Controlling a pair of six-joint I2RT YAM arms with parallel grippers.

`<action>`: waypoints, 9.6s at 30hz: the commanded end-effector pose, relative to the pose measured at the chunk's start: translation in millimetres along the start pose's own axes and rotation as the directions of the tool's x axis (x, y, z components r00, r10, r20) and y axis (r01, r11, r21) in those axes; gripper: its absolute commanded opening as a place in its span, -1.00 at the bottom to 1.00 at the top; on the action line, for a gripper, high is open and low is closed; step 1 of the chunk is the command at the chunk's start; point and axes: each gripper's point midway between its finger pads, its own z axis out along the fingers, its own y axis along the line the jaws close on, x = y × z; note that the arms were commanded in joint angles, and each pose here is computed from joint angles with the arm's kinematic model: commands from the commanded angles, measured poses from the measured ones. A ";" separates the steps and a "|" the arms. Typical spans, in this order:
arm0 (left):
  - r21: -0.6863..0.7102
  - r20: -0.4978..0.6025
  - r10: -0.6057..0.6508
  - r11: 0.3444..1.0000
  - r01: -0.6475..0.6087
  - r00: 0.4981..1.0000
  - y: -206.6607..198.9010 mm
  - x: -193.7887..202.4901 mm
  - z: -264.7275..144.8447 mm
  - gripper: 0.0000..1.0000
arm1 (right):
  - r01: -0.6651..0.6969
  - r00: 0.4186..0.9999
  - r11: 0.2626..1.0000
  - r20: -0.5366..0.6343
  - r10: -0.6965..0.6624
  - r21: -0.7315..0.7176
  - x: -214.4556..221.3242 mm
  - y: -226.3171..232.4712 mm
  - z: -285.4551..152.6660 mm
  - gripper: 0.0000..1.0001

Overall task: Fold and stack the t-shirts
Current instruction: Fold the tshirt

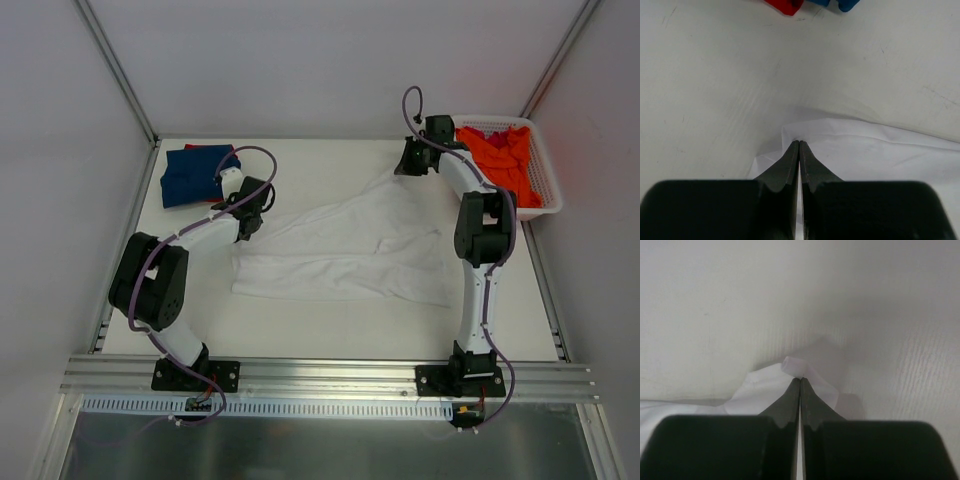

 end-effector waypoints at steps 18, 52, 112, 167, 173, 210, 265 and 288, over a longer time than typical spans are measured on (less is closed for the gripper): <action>0.048 0.194 -0.056 0.998 0.047 0.979 18.5 -75.5 -52.1 -1.00 | 0.138 0.973 0.989 0.183 -0.144 0.048 -34.0 49.7 -129.9 -0.99; 0.124 0.108 -0.107 0.988 0.093 0.988 54.4 -32.7 -87.3 -1.00 | 0.084 0.975 0.993 0.201 -0.100 0.084 127.2 64.2 -289.9 -0.99; 0.079 -0.088 -0.045 0.996 0.052 0.995 76.4 78.1 -87.4 -1.00 | -0.130 0.990 0.948 -0.018 0.141 0.292 286.8 4.6 -281.6 -0.99; 0.251 -0.121 0.114 0.965 -0.080 0.986 -10.3 58.5 -61.3 0.34 | 0.289 0.947 0.898 -0.236 -0.218 0.332 234.8 46.0 -173.6 -0.22; 0.320 -0.143 0.079 0.947 -0.030 0.987 -7.4 65.6 -81.6 0.33 | 0.297 0.944 0.894 -0.244 -0.222 0.336 236.1 47.1 -171.0 -0.22; 0.246 -0.366 0.203 0.962 -0.116 0.908 11.3 162.3 -65.4 0.31 | 0.273 0.926 0.902 -0.346 -0.152 0.335 292.4 31.7 -149.9 -0.21; 0.114 -0.417 -0.060 0.986 0.118 0.907 21.3 244.8 -139.6 0.26 | 0.541 0.775 0.833 -0.313 -0.549 -0.120 108.5 75.9 -39.4 -0.21; 0.104 -0.449 -0.022 0.992 0.077 0.893 18.7 266.5 -151.1 0.28 | 0.576 0.713 0.809 -0.413 -0.567 -0.116 100.6 58.0 -24.4 -0.12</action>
